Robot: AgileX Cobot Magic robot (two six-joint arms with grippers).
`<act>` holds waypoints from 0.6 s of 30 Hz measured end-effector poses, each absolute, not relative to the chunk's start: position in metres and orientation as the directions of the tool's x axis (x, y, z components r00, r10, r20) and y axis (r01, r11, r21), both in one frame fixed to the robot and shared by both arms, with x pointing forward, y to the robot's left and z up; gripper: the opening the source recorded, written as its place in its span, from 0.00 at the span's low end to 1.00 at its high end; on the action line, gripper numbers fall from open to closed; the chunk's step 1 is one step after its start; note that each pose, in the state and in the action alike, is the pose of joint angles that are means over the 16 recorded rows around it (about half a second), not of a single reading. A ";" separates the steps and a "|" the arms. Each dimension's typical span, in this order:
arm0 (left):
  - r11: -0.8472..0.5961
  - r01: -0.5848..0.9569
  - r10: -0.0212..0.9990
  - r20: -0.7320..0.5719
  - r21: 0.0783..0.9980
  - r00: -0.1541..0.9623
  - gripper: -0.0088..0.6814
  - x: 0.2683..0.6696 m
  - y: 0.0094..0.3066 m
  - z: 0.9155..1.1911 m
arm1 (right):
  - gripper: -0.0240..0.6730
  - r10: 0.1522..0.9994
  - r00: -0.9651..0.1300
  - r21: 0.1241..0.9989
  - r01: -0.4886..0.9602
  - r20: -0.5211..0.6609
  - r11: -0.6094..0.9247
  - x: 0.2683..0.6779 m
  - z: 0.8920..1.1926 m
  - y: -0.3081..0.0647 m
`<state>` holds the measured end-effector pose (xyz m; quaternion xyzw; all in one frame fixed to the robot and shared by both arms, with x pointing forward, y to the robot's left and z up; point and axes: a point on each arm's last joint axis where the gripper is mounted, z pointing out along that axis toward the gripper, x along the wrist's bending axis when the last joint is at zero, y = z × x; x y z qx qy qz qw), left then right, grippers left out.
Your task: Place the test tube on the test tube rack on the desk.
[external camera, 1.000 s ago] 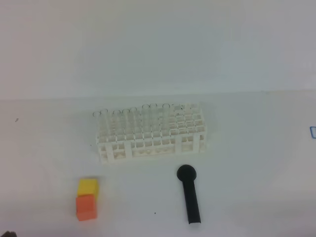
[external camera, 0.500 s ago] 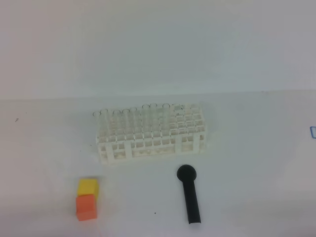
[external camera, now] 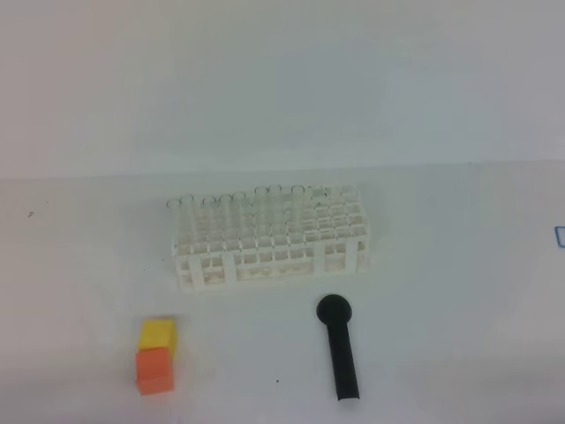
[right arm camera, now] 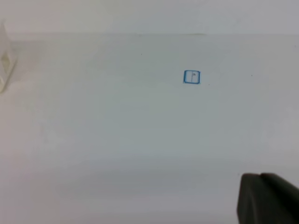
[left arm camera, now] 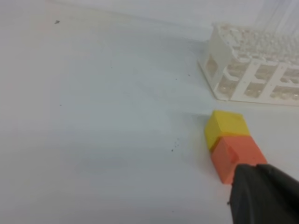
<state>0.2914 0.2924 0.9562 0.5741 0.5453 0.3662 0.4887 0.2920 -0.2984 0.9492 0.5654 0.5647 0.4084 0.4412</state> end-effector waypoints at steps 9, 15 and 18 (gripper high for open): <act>0.082 0.265 0.989 -0.112 0.961 0.101 0.01 0.292 0.294 0.956 | 0.03 0.999 0.029 0.960 0.278 -0.037 0.028 0.292 0.949 -0.298; 0.087 0.262 0.991 -0.111 0.961 0.077 0.01 0.292 0.296 0.956 | 0.03 0.999 0.029 0.960 0.278 -0.038 0.029 0.292 0.949 -0.298; 0.089 0.261 0.992 -0.110 0.961 0.067 0.01 0.292 0.296 0.956 | 0.03 0.999 0.029 0.960 0.278 -0.039 0.030 0.292 0.949 -0.298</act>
